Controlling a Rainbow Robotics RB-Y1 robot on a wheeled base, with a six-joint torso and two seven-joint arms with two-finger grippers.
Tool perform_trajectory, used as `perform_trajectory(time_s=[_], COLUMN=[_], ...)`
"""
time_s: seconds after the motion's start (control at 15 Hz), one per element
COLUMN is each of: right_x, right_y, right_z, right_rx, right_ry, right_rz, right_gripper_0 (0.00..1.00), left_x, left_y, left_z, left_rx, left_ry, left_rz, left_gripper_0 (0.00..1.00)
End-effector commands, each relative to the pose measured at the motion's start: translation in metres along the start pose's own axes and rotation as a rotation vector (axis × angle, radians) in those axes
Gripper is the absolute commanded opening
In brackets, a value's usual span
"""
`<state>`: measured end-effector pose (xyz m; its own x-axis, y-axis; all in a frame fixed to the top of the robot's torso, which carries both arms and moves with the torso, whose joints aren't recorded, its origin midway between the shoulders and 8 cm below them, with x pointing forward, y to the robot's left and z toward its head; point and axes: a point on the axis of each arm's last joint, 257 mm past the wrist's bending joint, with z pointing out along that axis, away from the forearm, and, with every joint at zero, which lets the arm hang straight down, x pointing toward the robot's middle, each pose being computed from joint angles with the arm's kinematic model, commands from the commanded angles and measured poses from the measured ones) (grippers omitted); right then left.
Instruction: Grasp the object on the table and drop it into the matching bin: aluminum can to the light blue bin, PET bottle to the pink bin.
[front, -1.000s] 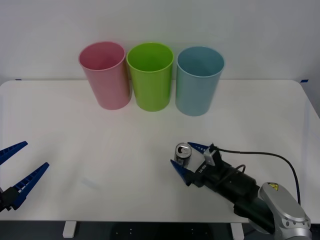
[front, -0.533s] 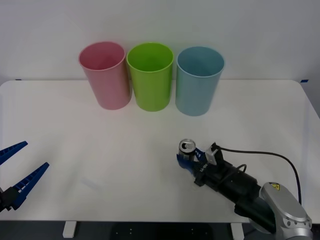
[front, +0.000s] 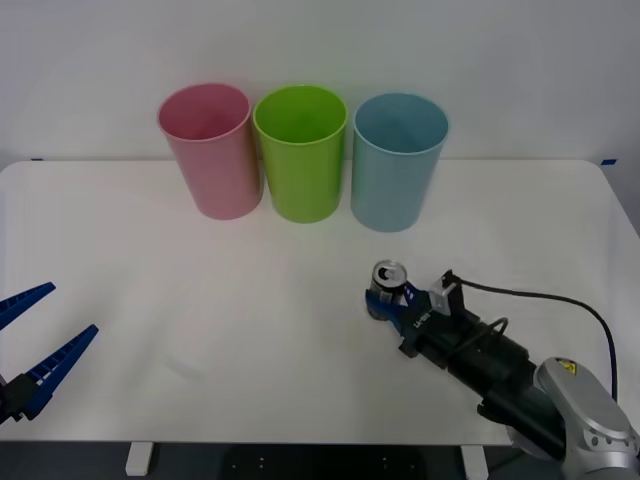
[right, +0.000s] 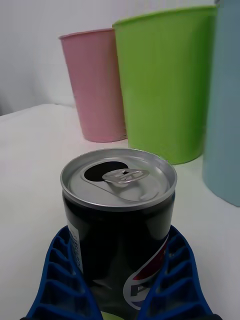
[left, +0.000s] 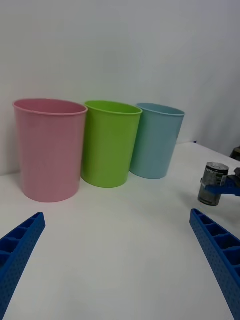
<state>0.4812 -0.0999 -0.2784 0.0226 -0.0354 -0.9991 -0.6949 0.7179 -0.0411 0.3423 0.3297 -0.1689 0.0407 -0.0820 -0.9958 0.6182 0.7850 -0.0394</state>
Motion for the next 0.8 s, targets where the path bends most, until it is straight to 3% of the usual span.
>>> perform_trajectory(time_s=[0.07, 0.47, 0.8], right_x=[-0.016, -0.076, -0.128], right_y=[-0.016, -0.037, -0.051], right_z=[-0.008, -0.025, -0.04], right_rx=[0.02, -0.004, -0.022], right_ry=[-0.032, -0.113, -0.162], right_rz=[0.011, 0.138, 0.185], right_gripper_0=[0.0, 0.0, 0.0], left_x=[0.0, 0.0, 0.0], left_y=[0.0, 0.0, 0.0], left_z=[0.0, 0.0, 0.0], left_rx=[0.0, 0.0, 0.0], left_ry=[0.0, 0.0, 0.0], left_rz=[0.0, 0.0, 0.0], left_gripper_0=[1.0, 1.0, 1.0])
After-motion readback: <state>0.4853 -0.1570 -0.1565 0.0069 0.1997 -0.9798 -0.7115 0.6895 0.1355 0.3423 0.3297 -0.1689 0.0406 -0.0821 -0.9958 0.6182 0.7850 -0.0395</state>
